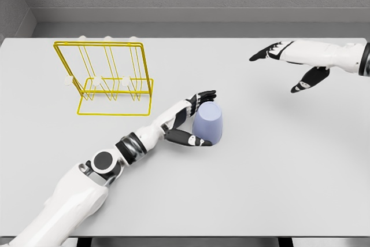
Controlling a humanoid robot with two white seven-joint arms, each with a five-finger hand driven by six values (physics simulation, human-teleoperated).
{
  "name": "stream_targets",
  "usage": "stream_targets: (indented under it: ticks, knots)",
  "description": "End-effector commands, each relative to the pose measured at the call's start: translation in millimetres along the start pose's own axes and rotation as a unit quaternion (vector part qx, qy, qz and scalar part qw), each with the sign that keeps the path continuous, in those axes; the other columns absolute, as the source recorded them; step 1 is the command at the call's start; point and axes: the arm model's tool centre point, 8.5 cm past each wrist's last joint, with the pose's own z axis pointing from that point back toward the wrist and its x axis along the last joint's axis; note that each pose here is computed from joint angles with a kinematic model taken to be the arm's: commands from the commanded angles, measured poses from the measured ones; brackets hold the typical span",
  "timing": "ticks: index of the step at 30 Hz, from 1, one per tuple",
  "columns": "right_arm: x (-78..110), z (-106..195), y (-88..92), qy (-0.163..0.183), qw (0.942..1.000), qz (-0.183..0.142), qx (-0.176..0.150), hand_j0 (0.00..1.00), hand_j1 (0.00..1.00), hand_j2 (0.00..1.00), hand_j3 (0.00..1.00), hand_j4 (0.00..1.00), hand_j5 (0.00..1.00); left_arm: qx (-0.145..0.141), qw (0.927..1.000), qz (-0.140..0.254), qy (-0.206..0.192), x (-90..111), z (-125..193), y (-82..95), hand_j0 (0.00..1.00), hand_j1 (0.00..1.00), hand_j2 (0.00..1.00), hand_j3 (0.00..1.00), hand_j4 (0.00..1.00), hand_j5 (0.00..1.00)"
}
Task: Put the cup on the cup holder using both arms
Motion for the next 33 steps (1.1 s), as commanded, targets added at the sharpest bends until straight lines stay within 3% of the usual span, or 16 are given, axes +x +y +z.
stream_targets:
  ticks: [1, 26, 33]
  knots:
    - [-0.1, -0.1, -0.6, 0.000, 1.0000, -0.003, -0.003, 1.00, 1.00, 1.00, 1.00, 1.00, 1.00, 0.001, 1.0000, 0.002, -0.001, 0.3, -0.2, 0.1, 1.00, 1.00, 1.00, 1.00, 1.00, 1.00]
    - [-2.1, 5.5, -0.9, 0.006, 1.0000, -0.002, -0.001, 1.00, 1.00, 1.00, 1.00, 1.00, 1.00, 0.000, 1.0000, 0.005, -0.003, -0.8, -4.4, -2.3, 0.99, 0.99, 0.99, 0.99, 0.99, 0.99]
    - [-1.9, 5.1, -1.3, 0.005, 1.0000, -0.002, -0.002, 1.00, 1.00, 1.00, 1.00, 1.00, 1.00, -0.004, 1.0000, 0.005, -0.003, -0.5, -4.6, -3.5, 0.60, 0.60, 0.60, 0.60, 0.60, 0.60]
